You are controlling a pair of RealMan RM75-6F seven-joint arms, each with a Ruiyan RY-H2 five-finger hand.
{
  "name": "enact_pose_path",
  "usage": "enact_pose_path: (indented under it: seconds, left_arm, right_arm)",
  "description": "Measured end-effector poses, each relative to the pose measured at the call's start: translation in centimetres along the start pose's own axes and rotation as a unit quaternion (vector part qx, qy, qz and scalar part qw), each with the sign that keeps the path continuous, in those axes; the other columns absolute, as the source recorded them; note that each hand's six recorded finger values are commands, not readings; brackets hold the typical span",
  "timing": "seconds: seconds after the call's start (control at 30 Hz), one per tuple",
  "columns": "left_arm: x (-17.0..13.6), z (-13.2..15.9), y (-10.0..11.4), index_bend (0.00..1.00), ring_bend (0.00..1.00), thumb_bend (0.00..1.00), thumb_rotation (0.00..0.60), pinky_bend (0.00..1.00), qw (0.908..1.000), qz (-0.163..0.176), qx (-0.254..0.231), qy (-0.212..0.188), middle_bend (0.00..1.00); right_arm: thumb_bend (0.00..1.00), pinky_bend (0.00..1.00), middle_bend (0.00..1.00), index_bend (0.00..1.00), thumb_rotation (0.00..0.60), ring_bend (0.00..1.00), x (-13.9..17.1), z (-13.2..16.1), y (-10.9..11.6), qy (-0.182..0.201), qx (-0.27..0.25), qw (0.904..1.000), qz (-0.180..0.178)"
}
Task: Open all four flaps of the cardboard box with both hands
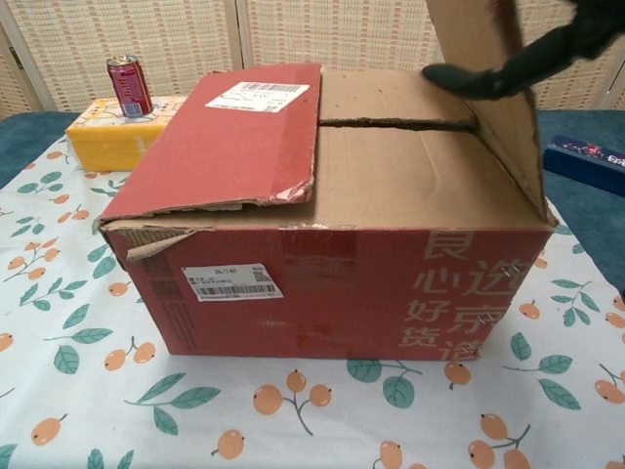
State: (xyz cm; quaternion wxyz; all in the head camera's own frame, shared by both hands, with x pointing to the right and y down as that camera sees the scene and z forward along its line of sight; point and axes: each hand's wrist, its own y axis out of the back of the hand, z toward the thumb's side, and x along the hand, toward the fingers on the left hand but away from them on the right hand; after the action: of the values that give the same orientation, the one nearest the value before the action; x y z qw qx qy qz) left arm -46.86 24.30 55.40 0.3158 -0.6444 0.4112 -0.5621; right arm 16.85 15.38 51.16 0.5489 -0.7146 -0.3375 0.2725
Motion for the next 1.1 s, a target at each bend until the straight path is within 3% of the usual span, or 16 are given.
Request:
enact_pose_path:
  seconds: [0.13, 0.3, 0.6, 0.73, 0.87, 1.0, 1.1]
  left_arm:
    - [-0.1, 0.4, -0.1, 0.1, 0.08, 0.52, 0.6, 0.02, 0.9999, -0.002, 0.011, -0.005, 0.03]
    - [-0.3, 1.0, -0.3, 0.1, 0.08, 0.52, 0.6, 0.02, 0.9998, -0.005, 0.014, -0.016, 0.03]
    - [-0.9, 2.6, -1.0, 0.09, 0.08, 0.52, 0.6, 0.02, 0.9984, -0.021, 0.018, -0.049, 0.03]
    - [-1.0, 3.4, -1.2, 0.12, 0.1, 0.51, 0.6, 0.03, 0.9976, -0.022, 0.005, -0.066, 0.06]
    - [-1.3, 4.4, -1.6, 0.15, 0.12, 0.46, 0.6, 0.04, 0.9965, -0.018, 0.005, -0.081, 0.09]
    - [-1.5, 6.6, -1.9, 0.1, 0.11, 0.47, 0.6, 0.06, 0.9934, -0.011, 0.001, -0.114, 0.09]
    - [-1.5, 8.0, -2.2, 0.05, 0.1, 0.47, 0.6, 0.07, 0.9909, -0.03, -0.006, -0.131, 0.09]
  right_arm:
    - [0.37, 0.0, 0.0, 0.0, 0.6, 0.0, 3.3, -1.5, 2.5, -0.04, 0.027, 0.9984, -0.027]
    - [0.37, 0.0, 0.0, 0.0, 0.6, 0.0, 8.9, -3.3, 4.1, -0.111, 0.048, 0.9921, -0.031]
    - [0.37, 0.0, 0.0, 0.0, 0.6, 0.0, 18.6, -7.1, 3.5, -0.225, 0.071, 0.9715, -0.025]
    - [0.37, 0.0, 0.0, 0.0, 0.6, 0.0, 21.4, -7.9, 2.9, -0.241, 0.047, 0.969, -0.022]
    - [0.37, 0.0, 0.0, 0.0, 0.6, 0.0, 21.8, -8.4, 2.5, -0.241, 0.031, 0.97, -0.012]
    - [0.37, 0.0, 0.0, 0.0, 0.6, 0.0, 21.1, -9.1, 1.3, -0.232, 0.015, 0.9722, 0.024]
    - [0.37, 0.0, 0.0, 0.0, 0.6, 0.0, 20.6, -9.7, 0.2, -0.226, 0.001, 0.9727, 0.054]
